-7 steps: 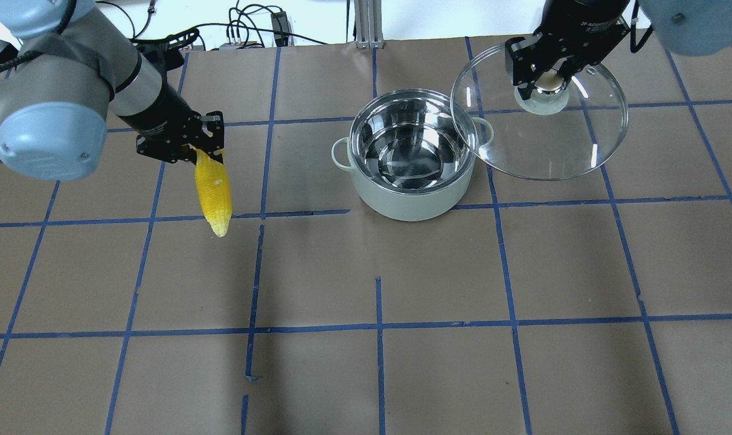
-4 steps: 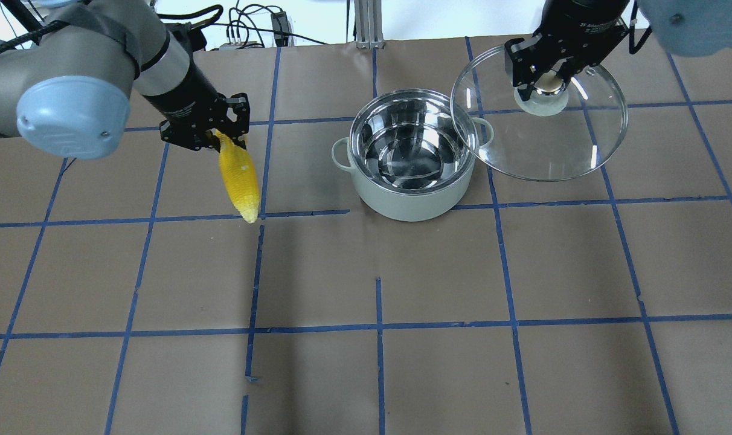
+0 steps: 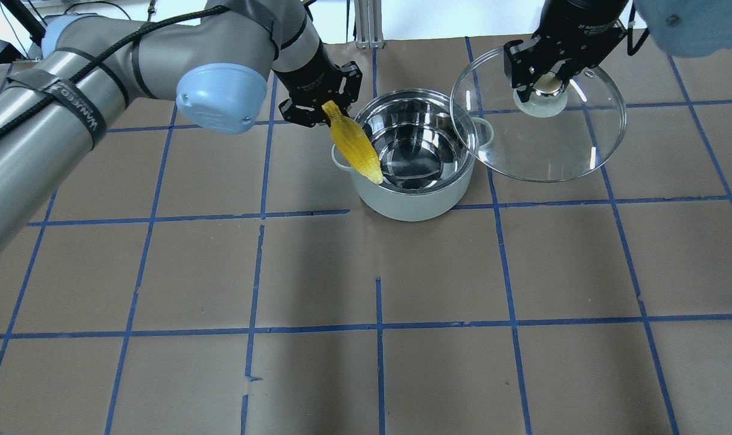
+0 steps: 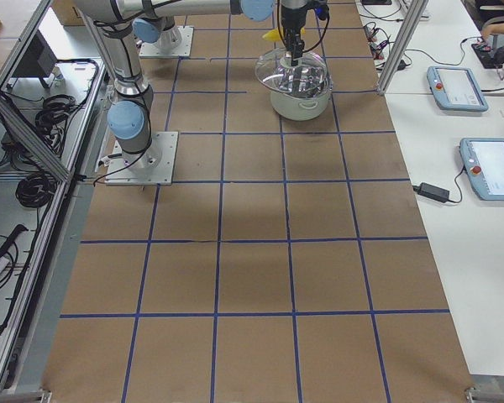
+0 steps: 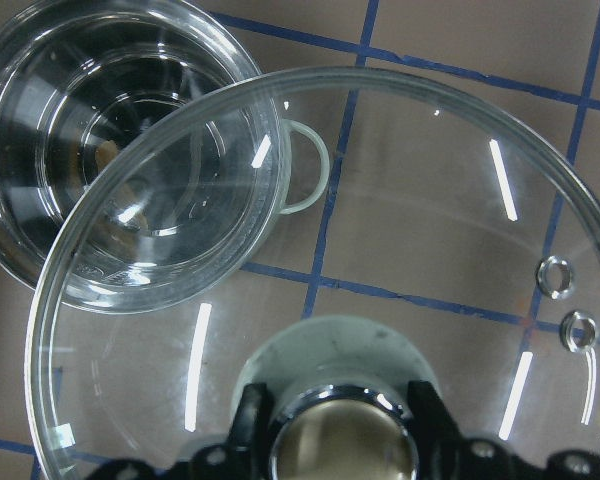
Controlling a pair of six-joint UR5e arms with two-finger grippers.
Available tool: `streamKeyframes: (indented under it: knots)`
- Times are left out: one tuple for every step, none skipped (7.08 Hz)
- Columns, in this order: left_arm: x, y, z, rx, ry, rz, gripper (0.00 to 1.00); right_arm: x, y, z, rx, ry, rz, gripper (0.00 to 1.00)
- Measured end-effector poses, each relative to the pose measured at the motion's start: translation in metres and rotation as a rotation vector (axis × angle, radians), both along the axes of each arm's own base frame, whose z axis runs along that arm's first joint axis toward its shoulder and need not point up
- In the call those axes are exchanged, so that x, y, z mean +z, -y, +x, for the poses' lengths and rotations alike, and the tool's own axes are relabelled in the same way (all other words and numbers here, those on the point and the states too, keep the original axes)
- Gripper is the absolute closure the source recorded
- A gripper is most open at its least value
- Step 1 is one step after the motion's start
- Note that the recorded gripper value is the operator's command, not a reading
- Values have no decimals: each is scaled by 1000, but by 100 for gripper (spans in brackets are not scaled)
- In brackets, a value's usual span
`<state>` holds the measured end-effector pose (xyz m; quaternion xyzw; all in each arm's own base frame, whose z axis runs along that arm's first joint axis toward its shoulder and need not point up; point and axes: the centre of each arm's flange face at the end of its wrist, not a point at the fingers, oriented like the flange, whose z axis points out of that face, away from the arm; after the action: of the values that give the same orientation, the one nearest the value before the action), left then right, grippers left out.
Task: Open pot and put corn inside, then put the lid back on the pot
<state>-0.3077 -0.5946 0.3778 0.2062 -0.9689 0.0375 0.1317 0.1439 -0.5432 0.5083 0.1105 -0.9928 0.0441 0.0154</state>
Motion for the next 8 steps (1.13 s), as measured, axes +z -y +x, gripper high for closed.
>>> streamKeyframes:
  knots:
    - [-8, 3, -11, 5, -24, -13, 77, 0, 0, 0, 0, 0, 0, 78]
    - [-16, 7, -20, 10, -48, -28, 72, 0, -1, 0, 0, 0, 0, 78]
    - [-23, 9, -29, 19, -71, -36, 61, 1, -2, 0, 0, 0, 0, 78]
    - [-28, 10, -36, 29, -86, -39, 6, 1, -2, 0, 0, 0, -1, 78]
    - [-32, 11, -39, 33, -91, -39, 0, 2, -3, 0, 0, 0, -1, 78]
    - [-34, 12, -40, 36, -91, -40, 0, 2, -3, 0, 1, 0, -2, 78]
    - [-34, 12, -39, 36, -89, -43, 0, 2, -3, 1, 1, 0, -3, 78]
    - [-34, 13, -38, 34, -87, -45, 1, 3, -3, 1, 2, 0, -3, 78]
